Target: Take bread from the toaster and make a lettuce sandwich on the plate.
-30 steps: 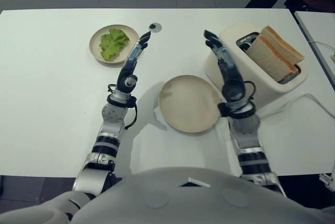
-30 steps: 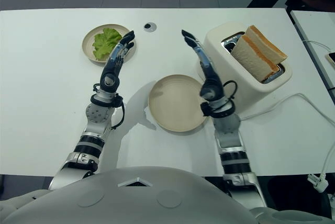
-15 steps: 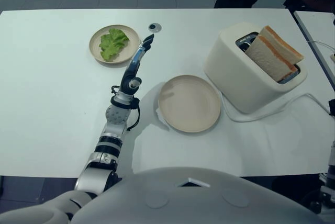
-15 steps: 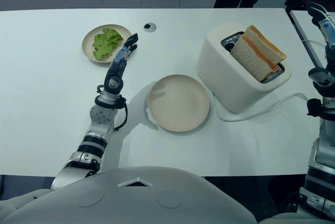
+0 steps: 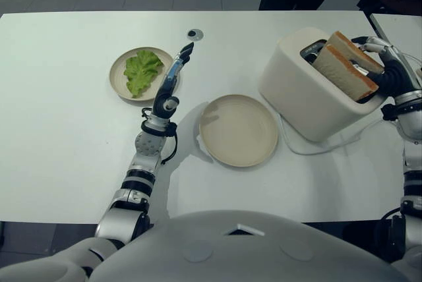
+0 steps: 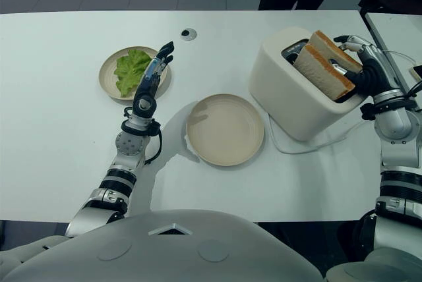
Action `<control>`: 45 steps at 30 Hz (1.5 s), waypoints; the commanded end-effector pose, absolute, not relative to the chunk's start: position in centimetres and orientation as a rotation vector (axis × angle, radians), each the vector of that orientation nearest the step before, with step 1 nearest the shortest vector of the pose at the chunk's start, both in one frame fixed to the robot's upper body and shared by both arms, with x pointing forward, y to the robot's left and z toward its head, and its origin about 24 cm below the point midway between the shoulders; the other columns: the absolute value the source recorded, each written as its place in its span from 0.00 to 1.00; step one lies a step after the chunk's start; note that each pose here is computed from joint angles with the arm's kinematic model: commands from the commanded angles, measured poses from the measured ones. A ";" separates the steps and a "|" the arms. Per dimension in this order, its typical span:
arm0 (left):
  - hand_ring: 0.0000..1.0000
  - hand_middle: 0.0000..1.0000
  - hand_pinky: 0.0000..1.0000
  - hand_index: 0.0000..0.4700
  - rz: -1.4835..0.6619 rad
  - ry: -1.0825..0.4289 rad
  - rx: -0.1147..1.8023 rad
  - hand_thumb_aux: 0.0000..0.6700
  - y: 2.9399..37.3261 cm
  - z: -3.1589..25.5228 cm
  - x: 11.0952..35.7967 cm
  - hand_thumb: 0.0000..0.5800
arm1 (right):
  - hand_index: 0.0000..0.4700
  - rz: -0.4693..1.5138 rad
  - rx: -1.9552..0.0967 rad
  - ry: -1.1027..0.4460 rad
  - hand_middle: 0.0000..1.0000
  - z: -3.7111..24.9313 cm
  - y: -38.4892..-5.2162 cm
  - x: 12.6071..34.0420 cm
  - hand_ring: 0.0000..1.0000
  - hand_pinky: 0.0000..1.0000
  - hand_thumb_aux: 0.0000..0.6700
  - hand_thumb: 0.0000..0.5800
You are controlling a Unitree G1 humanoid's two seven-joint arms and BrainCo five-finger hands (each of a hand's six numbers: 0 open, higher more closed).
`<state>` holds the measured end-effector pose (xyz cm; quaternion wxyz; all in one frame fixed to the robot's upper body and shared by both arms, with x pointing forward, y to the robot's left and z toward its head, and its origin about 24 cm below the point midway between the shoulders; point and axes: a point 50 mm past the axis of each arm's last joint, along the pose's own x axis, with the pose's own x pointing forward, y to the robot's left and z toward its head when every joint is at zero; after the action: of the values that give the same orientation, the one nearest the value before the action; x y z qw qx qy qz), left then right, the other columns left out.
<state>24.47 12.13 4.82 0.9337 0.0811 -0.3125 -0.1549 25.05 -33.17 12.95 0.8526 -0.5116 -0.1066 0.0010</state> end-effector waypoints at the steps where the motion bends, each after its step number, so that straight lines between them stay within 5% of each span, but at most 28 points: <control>1: 0.00 0.00 0.00 0.00 -0.332 -0.629 0.186 0.00 12.2 4.6 24.4 0.00 | 1.00 0.027 -1.079 -0.222 0.31 12.3 -32.7 25.2 0.31 0.31 1.00 1.00; 3: 0.00 0.00 0.00 0.00 -0.332 -0.629 0.191 0.00 12.4 4.6 24.4 0.00 | 1.00 -0.001 -1.065 -0.300 0.49 13.2 -32.4 25.0 0.49 0.49 1.00 1.00; 6: 0.00 0.00 0.00 0.00 -0.332 -0.627 0.196 0.00 12.5 4.6 24.4 0.00 | 1.00 -0.098 -1.025 -0.505 1.00 15.8 -31.7 24.6 1.00 1.00 1.00 1.00; 13: 0.00 0.00 0.00 0.00 -0.319 -0.635 0.249 0.00 13.3 4.9 24.9 0.00 | 1.00 -0.290 -0.841 -1.004 1.00 21.4 -29.9 21.4 1.00 1.00 1.00 1.00; 18: 0.00 0.00 0.00 0.00 -0.242 -0.623 0.426 0.00 16.1 5.3 25.7 0.00 | 1.00 0.004 -0.592 -1.108 1.00 22.1 -25.8 19.4 1.00 1.00 1.00 1.00; 24: 0.00 0.00 0.00 0.00 -0.054 -0.501 0.698 0.00 19.9 4.9 27.4 0.00 | 1.00 0.602 -0.599 -0.616 1.00 14.6 -20.1 20.3 1.00 1.00 1.00 1.00; 32: 0.00 0.00 0.00 0.00 0.093 -0.379 1.185 0.00 23.2 3.4 29.2 0.00 | 1.00 0.815 -0.856 -0.250 1.00 6.9 -17.6 21.5 1.00 1.00 1.00 1.00; 38: 0.00 0.00 0.00 0.00 0.058 -0.275 1.372 0.00 23.9 1.5 29.5 0.00 | 1.00 0.951 -0.891 -0.150 1.00 3.0 -14.4 21.1 1.00 1.00 1.00 1.00; 45: 0.00 0.00 0.00 0.00 0.044 -0.184 1.481 0.00 24.8 0.6 29.8 0.00 | 1.00 0.953 -0.792 -0.297 1.00 2.9 -10.0 21.2 1.00 1.00 1.00 1.00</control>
<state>29.59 24.26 0.58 0.7469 0.6577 -0.0951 0.0238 21.16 -10.88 2.62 0.8038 -0.3768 -0.1176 0.4451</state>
